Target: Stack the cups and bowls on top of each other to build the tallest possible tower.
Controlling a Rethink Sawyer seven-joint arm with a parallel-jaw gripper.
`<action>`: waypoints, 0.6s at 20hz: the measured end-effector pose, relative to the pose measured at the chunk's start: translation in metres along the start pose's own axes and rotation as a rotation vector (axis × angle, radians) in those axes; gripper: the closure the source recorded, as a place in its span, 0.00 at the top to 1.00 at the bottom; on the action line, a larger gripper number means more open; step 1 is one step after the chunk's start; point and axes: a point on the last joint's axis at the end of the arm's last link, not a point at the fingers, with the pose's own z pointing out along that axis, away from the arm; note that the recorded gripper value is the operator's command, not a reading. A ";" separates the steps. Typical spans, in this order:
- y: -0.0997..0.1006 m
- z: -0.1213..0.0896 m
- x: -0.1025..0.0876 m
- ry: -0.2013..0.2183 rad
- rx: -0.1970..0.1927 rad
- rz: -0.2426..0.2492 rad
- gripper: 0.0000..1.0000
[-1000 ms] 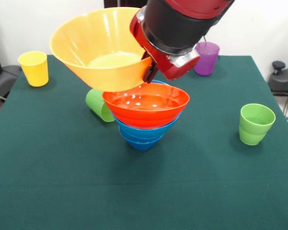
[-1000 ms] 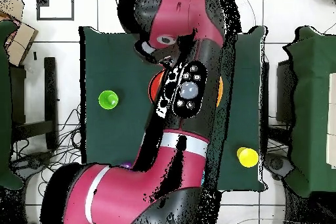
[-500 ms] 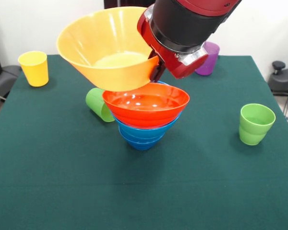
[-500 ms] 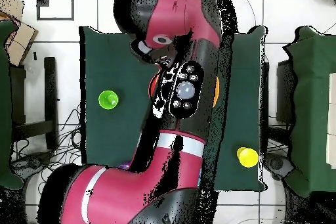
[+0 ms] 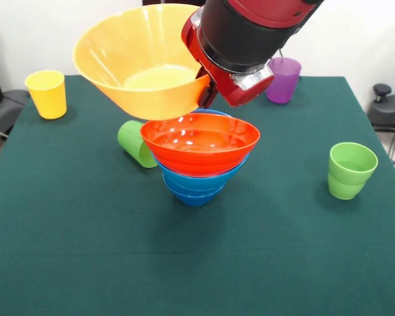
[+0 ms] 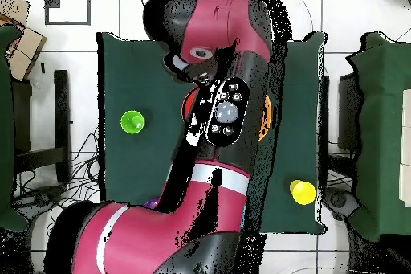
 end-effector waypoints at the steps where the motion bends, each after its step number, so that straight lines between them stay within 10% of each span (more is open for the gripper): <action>1: -0.001 0.002 0.001 0.003 0.006 0.001 0.00; 12: -0.005 0.018 0.011 0.037 0.040 0.002 0.00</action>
